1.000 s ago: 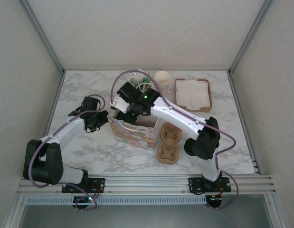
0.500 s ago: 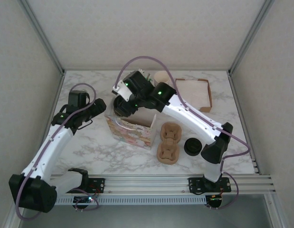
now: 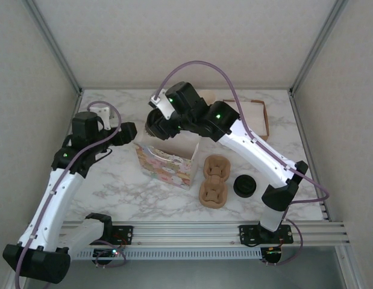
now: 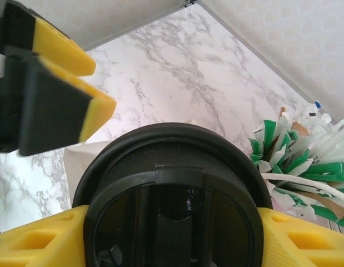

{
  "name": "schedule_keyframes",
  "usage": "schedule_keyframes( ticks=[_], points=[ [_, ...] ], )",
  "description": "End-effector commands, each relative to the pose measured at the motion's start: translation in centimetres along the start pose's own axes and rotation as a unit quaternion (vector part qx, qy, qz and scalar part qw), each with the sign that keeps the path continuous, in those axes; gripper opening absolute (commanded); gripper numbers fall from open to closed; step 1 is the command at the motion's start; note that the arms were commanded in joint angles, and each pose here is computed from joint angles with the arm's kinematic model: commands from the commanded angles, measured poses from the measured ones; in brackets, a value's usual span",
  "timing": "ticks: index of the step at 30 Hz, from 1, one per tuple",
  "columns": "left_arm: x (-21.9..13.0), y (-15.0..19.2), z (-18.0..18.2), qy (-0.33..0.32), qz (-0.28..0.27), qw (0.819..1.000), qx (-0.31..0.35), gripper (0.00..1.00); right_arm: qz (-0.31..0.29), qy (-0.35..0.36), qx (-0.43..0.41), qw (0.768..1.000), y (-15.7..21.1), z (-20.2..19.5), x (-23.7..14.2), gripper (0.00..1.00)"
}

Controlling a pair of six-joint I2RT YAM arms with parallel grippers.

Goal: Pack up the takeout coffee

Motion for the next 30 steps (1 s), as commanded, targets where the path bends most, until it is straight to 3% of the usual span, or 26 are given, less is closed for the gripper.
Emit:
schedule_keyframes(
  ticks=[1, 7, 11, 17, 21, 30],
  points=[
    [-2.7, -1.2, -3.6, 0.1, -0.031, 0.983, 0.153, 0.87, -0.011, 0.01, 0.019, 1.0, -0.8, -0.3, -1.9, 0.55],
    [-4.3, -0.1, -5.8, 0.156, -0.046, 0.922, 0.35, 0.99, -0.026, -0.003, 0.03, 0.999, -0.9, 0.0, -3.8, 0.55],
    [-4.6, -0.3, -6.9, 0.181, -0.069, 0.888, 0.416, 1.0, -0.035, -0.025, 0.036, 0.998, -0.9, 0.5, -5.2, 0.55],
    [-3.6, -0.6, -8.1, 0.202, -0.067, 0.856, 0.471, 1.0, -0.06, -0.052, 0.047, 0.996, -1.0, 1.1, -7.0, 0.55],
    [-3.3, -1.7, -9.3, 0.209, -0.097, 0.845, 0.482, 1.0, -0.068, -0.07, 0.049, 0.994, -1.1, 1.5, -7.8, 0.55],
    [-3.0, -0.7, -11.0, 0.27, -0.072, 0.819, 0.5, 1.0, -0.104, -0.086, 0.055, 0.989, -2.0, 1.7, -8.8, 0.54]
  ],
)
Point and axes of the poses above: each hand's point on the last joint's axis, 136 mm out from that joint toward the fingers, its own x axis out along the fingers, its own z axis along the line the jaws close on, y = z × x, the point moved 5 cm from there along -x, back along the fingers, and after that the axes turned 7 degrees about -x, right-handed, at the moved point
